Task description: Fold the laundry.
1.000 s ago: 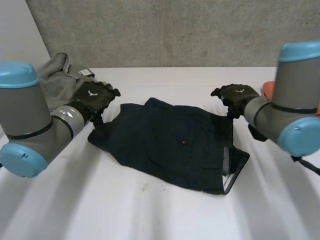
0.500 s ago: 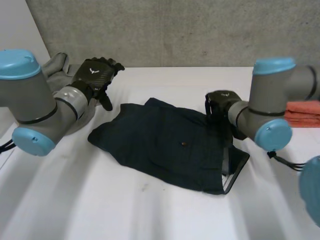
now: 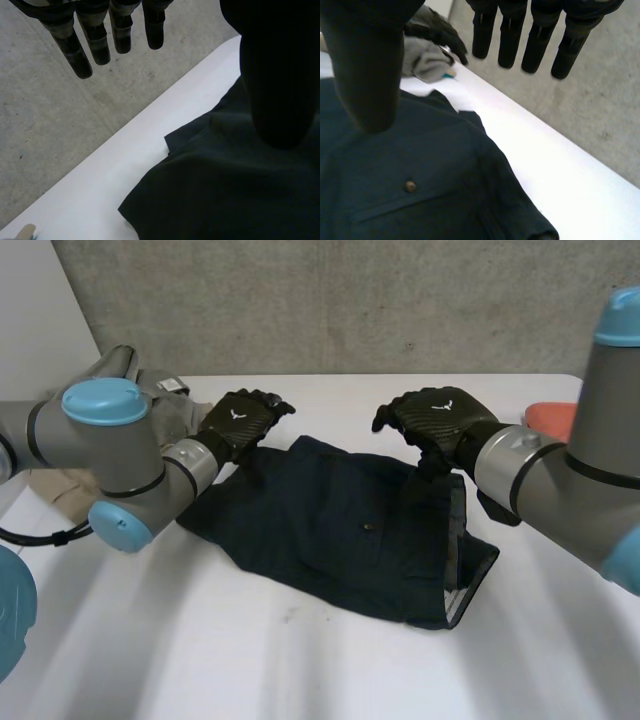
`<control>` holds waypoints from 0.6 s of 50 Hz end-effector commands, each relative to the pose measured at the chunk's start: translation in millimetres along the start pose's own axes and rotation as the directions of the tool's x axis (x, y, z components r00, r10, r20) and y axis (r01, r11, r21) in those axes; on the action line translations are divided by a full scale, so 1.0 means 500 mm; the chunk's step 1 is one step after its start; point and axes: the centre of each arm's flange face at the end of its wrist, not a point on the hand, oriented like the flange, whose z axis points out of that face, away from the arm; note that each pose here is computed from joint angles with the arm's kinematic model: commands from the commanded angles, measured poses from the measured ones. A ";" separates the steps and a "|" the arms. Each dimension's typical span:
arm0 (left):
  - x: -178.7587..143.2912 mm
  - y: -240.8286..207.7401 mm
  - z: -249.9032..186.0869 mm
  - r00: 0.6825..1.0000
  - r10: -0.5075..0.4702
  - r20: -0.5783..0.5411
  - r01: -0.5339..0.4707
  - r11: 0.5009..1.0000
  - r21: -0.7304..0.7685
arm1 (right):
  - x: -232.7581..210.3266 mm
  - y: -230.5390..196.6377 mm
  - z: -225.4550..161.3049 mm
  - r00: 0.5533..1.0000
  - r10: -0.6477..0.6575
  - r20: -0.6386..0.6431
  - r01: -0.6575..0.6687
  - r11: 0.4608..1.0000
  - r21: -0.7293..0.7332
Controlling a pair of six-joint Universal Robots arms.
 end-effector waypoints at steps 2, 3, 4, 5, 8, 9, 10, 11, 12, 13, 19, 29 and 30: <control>-0.020 -0.051 -0.022 0.998 0.012 0.064 -0.014 1.000 0.026 | 0.067 0.089 0.138 0.988 0.111 -0.104 -0.125 0.983 -0.132; -0.024 -0.056 -0.028 0.997 0.012 0.074 -0.014 1.000 0.026 | 0.070 0.095 0.147 0.985 0.135 -0.109 -0.149 0.979 -0.135; -0.026 -0.060 -0.033 0.997 0.010 0.080 -0.012 1.000 0.024 | 0.072 0.104 0.158 0.981 0.160 -0.113 -0.175 0.974 -0.142; -0.027 -0.067 -0.043 0.996 0.010 0.086 -0.012 1.000 0.025 | 0.075 0.125 0.178 0.972 0.201 -0.120 -0.218 0.964 -0.154; -0.028 -0.079 -0.058 0.996 0.010 0.090 -0.012 1.000 0.026 | 0.086 0.160 0.206 0.960 0.244 -0.136 -0.265 0.948 -0.175; -0.028 -0.081 -0.061 0.996 0.008 0.092 -0.011 1.000 0.026 | 0.090 0.166 0.211 0.959 0.246 -0.141 -0.269 0.947 -0.177; -0.027 -0.082 -0.063 0.996 0.008 0.091 -0.010 1.000 0.025 | 0.092 0.171 0.215 0.957 0.248 -0.149 -0.273 0.946 -0.177; -0.027 -0.083 -0.066 0.996 0.006 0.091 -0.008 1.000 0.024 | 0.093 0.176 0.220 0.956 0.249 -0.152 -0.275 0.945 -0.178; -0.024 -0.081 -0.069 0.996 0.006 0.087 -0.008 1.000 0.019 | 0.098 0.185 0.227 0.954 0.255 -0.159 -0.281 0.943 -0.179; -0.023 -0.080 -0.071 0.996 0.005 0.086 -0.006 1.000 0.016 | 0.101 0.191 0.230 0.953 0.255 -0.163 -0.283 0.942 -0.181; -0.015 -0.078 -0.075 0.997 0.003 0.076 -0.004 1.000 0.010 | 0.109 0.237 0.247 0.948 0.264 -0.177 -0.300 0.927 -0.224; -0.030 -0.087 -0.067 0.995 0.012 0.098 -0.016 0.999 0.033 | 0.113 0.135 0.203 0.961 0.235 -0.147 -0.256 0.955 -0.147; -0.030 -0.091 -0.065 0.995 0.014 0.099 -0.019 0.999 0.040 | 0.114 0.119 0.192 0.963 0.227 -0.146 -0.247 0.960 -0.135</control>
